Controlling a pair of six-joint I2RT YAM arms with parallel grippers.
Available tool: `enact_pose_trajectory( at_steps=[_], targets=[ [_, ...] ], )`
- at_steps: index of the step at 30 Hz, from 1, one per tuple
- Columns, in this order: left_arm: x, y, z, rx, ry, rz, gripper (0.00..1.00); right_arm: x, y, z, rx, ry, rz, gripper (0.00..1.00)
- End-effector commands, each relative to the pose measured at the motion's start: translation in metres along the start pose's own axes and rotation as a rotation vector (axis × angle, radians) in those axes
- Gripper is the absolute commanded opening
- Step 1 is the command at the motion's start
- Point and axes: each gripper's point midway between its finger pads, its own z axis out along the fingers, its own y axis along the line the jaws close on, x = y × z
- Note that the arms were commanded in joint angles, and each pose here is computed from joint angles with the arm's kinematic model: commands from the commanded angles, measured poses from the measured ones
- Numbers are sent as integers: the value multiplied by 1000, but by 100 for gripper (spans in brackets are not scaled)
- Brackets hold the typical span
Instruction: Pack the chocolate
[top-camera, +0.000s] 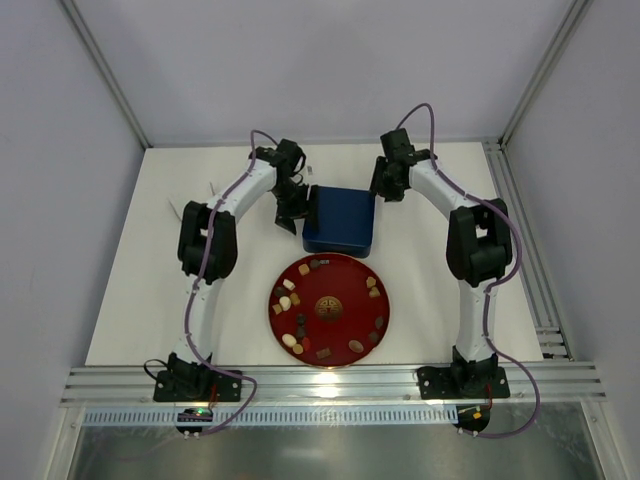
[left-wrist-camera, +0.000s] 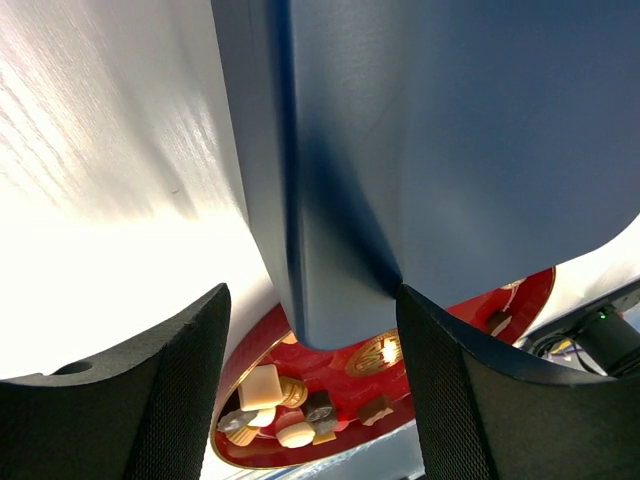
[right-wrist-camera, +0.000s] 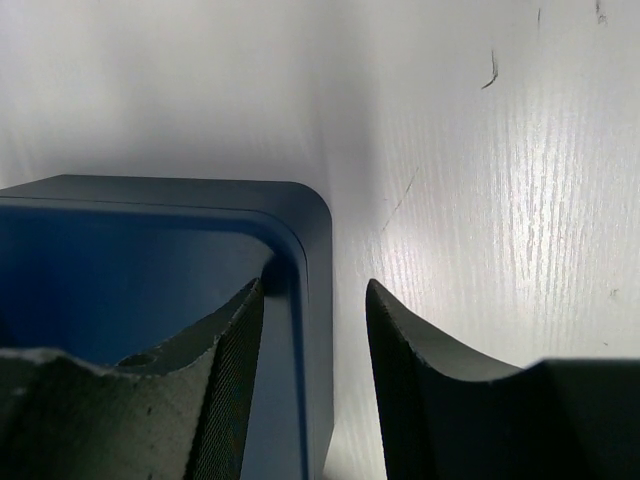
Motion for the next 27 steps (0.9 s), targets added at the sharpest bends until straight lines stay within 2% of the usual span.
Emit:
enact_pose_trajectory(
  at_steps=[1,5,11,18,27],
  targets=[
    [1,11,2,-72,22,24,66,65,-61,29,248,218,-108,47],
    [-2,9,-5,-74,12,29,66,72,-56,28,239,252,-120,45],
    [-11,3,-13,-62,-21,42,67,66,-48,23,211,211,-120,45],
    [-60,-8,-36,-5,-197,28,74,45,-31,16,148,178,-160,49],
    [-87,3,-15,16,-244,-13,73,31,-16,17,86,164,-193,49]
  ],
)
